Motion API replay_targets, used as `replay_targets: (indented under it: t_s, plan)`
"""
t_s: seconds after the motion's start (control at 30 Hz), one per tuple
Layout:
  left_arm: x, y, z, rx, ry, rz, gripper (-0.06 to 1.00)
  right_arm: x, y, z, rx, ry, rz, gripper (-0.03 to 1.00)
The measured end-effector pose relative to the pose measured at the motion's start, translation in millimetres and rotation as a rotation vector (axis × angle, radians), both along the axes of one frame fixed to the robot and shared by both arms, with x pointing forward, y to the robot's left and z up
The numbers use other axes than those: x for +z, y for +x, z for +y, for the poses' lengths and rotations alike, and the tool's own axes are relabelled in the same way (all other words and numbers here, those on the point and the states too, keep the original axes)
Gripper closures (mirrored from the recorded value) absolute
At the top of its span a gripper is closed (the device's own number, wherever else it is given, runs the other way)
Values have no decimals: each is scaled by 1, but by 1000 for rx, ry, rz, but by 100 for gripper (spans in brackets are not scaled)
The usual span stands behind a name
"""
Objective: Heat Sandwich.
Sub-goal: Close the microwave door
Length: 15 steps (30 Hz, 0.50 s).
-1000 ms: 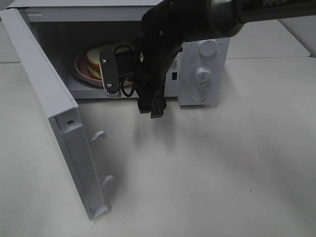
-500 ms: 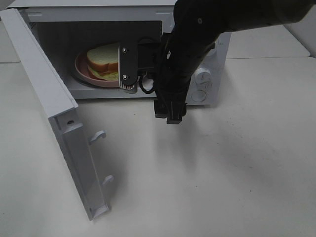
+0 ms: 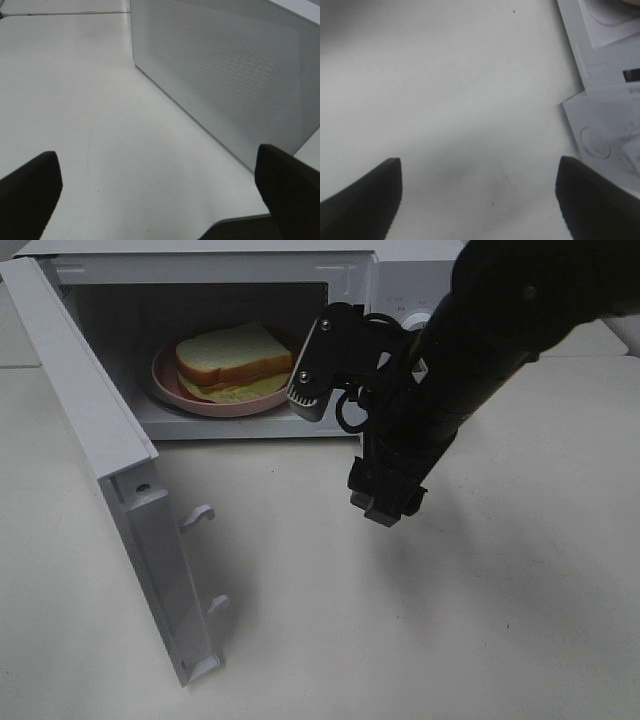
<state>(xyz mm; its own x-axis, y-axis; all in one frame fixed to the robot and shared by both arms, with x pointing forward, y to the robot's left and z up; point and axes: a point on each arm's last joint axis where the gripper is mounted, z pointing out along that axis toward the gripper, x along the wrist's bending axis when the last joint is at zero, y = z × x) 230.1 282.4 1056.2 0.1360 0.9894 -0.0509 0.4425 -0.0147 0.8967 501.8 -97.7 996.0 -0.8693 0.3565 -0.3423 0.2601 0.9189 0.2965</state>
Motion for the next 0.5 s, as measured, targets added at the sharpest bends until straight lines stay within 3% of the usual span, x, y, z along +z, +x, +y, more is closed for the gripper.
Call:
replay_targets:
  t_s: [0.33, 0.5]
  plan:
    - [0, 0, 0, 0, 0, 0, -3, 5, -34, -28, -312, 144, 63, 20]
    - [0, 0, 0, 0, 0, 0, -3, 9, -51, -42, -368, 177, 68, 20]
